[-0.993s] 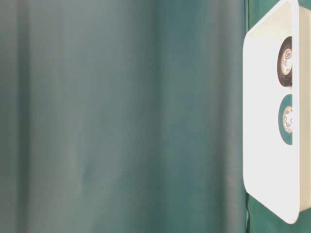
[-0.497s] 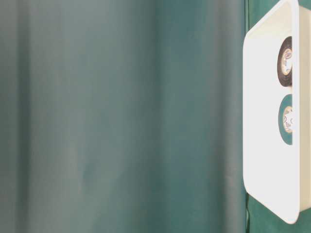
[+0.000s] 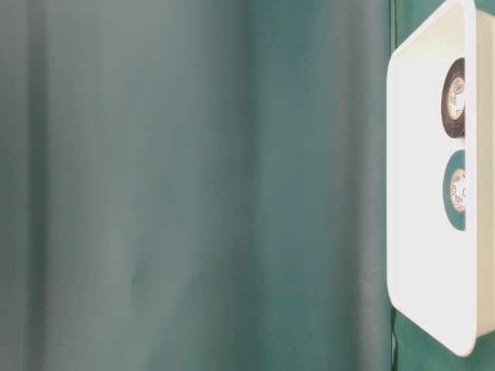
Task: Put the tape into the white case with the left arm.
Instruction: 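Move the left gripper down to the yellow roll and grip its hole, then lift the yellow roll and carry it into the white tray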
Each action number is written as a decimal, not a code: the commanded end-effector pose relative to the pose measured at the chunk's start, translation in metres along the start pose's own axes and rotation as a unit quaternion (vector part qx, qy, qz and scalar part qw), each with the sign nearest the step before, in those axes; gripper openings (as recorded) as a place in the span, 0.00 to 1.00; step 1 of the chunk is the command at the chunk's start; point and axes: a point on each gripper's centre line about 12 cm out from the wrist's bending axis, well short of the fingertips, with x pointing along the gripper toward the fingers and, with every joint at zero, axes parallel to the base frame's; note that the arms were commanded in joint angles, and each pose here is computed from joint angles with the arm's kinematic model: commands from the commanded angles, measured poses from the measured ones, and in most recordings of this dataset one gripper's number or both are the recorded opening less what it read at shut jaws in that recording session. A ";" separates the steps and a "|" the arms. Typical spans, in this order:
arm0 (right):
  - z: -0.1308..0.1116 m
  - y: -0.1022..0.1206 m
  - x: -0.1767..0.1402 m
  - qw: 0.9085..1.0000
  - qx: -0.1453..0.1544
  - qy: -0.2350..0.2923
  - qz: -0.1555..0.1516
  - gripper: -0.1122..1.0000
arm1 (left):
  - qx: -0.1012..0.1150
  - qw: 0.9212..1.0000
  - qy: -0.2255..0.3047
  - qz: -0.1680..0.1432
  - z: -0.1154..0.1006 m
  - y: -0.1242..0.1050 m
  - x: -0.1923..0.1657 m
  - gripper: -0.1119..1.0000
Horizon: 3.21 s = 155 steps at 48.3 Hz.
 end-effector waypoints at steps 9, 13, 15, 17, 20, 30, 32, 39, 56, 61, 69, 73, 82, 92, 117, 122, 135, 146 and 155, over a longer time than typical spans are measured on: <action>0.005 0.000 0.001 1.000 0.001 -0.008 -0.001 0.02 | 0.020 1.000 -0.006 -0.018 0.033 -0.011 0.025 0.79; 0.005 0.000 0.001 1.000 0.001 -0.008 0.000 0.02 | 0.026 0.999 -0.006 -0.025 0.040 -0.017 0.032 0.79; 0.005 0.000 0.001 1.000 0.000 -0.008 0.000 0.02 | 0.029 0.999 -0.006 -0.027 0.043 -0.019 0.035 0.79; 0.005 0.000 0.001 1.000 0.001 -0.007 -0.001 0.02 | 0.032 0.999 -0.006 -0.031 0.046 -0.022 0.037 0.79; 0.005 0.000 0.001 1.000 0.001 -0.008 0.000 0.02 | 0.037 0.999 -0.008 -0.035 0.050 -0.026 0.041 0.79; 0.005 0.000 0.001 1.000 0.001 -0.007 0.000 0.02 | 0.048 0.998 -0.004 -0.045 0.062 -0.036 0.059 0.79; 0.005 0.000 0.001 1.000 0.001 -0.008 0.000 0.02 | 0.049 0.998 -0.003 -0.046 0.065 -0.037 0.063 0.79; 0.005 0.000 0.001 1.000 0.002 -0.008 0.000 0.02 | 0.050 0.998 0.002 -0.047 0.067 -0.037 0.074 0.79; 0.005 0.000 0.001 1.000 0.002 -0.008 -0.001 0.02 | 0.051 0.998 0.010 -0.048 0.064 -0.038 0.082 0.79; 0.005 0.000 0.001 1.000 0.002 -0.008 0.000 0.02 | 0.053 0.997 0.015 -0.049 0.062 -0.039 0.085 0.79; 0.005 0.000 0.001 1.000 0.002 -0.007 0.000 0.02 | 0.055 0.997 0.019 -0.050 0.060 -0.040 0.095 0.79; 0.005 0.000 0.001 1.000 0.002 -0.007 0.000 0.02 | 0.054 0.997 0.018 -0.049 0.060 -0.040 0.099 0.79; 0.005 0.000 0.001 1.000 0.002 -0.008 0.000 0.02 | 0.054 0.997 0.022 -0.050 0.057 -0.041 0.104 0.79; 0.005 0.000 0.001 1.000 0.002 -0.008 0.000 0.02 | 0.055 0.997 0.031 -0.052 0.050 -0.043 0.110 0.79; 0.005 0.000 0.001 1.000 0.002 -0.008 0.000 0.02 | 0.055 0.997 0.020 -0.049 0.050 -0.043 0.113 0.78; 0.005 0.000 0.001 1.000 0.002 -0.008 0.000 0.02 | 0.054 0.997 0.023 -0.049 0.048 -0.043 0.114 0.67; 0.004 0.000 0.001 1.000 0.002 -0.006 0.000 0.02 | 0.053 0.997 0.022 -0.049 0.049 -0.043 0.112 0.34; 0.004 0.000 0.001 1.000 0.002 -0.006 0.000 0.02 | 0.051 0.997 0.016 -0.049 0.053 -0.042 0.107 0.34; 0.005 0.000 0.001 1.000 0.002 -0.007 0.000 0.02 | 0.051 0.998 -0.001 -0.046 0.065 -0.040 0.092 0.34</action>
